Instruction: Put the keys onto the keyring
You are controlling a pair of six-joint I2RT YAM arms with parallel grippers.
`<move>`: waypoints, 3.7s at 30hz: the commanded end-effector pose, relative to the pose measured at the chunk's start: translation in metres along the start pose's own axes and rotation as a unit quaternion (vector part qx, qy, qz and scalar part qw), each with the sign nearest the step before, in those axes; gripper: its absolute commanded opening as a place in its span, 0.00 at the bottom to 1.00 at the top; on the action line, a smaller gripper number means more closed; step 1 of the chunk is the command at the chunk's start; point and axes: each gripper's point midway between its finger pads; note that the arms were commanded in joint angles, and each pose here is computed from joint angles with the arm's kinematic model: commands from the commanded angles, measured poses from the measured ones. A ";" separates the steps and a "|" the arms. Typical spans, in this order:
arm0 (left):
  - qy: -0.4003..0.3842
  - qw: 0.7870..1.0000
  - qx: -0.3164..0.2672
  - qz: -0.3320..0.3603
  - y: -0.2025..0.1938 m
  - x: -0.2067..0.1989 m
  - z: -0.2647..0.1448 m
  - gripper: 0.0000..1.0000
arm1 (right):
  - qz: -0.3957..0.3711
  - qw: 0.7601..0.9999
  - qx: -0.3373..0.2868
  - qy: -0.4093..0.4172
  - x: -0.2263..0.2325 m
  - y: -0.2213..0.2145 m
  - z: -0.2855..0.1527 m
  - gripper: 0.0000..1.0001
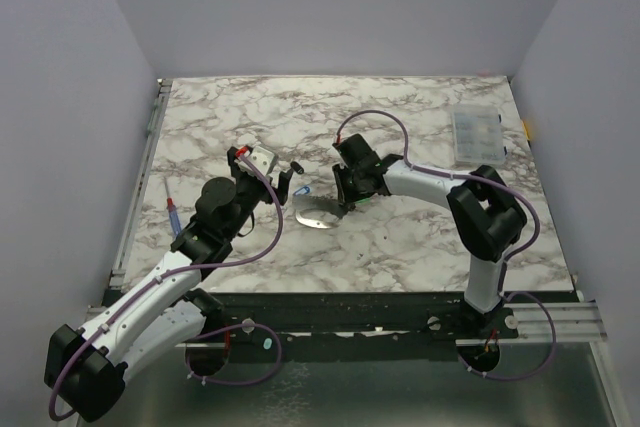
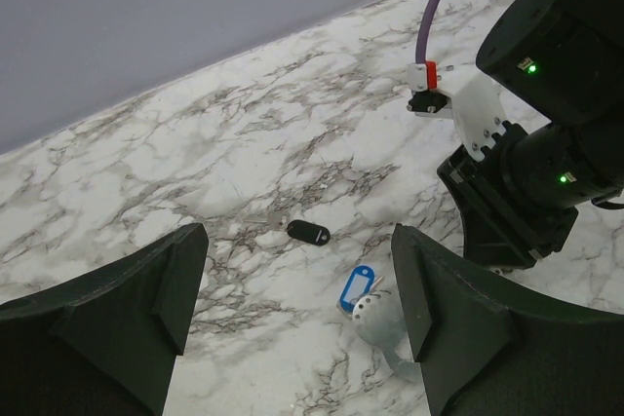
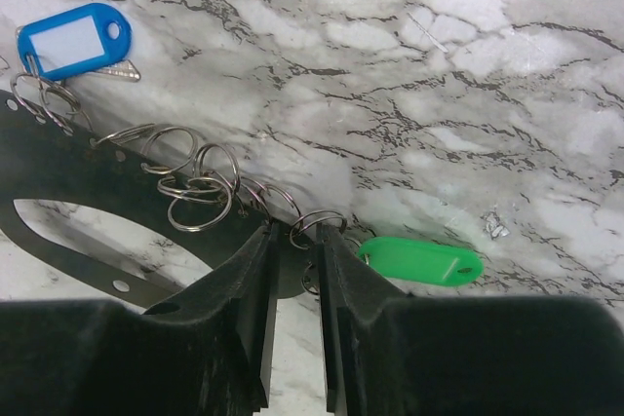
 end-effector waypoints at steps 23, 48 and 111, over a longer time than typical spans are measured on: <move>-0.014 1.000 -0.005 0.006 0.000 -0.005 0.000 0.83 | -0.046 0.996 -0.077 -0.007 -0.004 0.026 -0.035 0.01; -0.039 0.996 -0.074 -0.011 0.033 -0.011 -0.013 0.94 | -0.202 0.907 -0.306 0.206 0.067 0.074 -0.158 0.01; -0.438 0.844 -0.276 0.136 0.047 -0.147 -0.099 0.33 | -0.375 0.679 -0.073 0.627 0.147 -0.048 -0.269 0.01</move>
Point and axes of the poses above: each gripper's point midway between its finger pads, its own z axis out along the fingers, its own x axis along the line the jaws close on, y = z × x, and after that the axes turned 9 degrees about z, right-handed
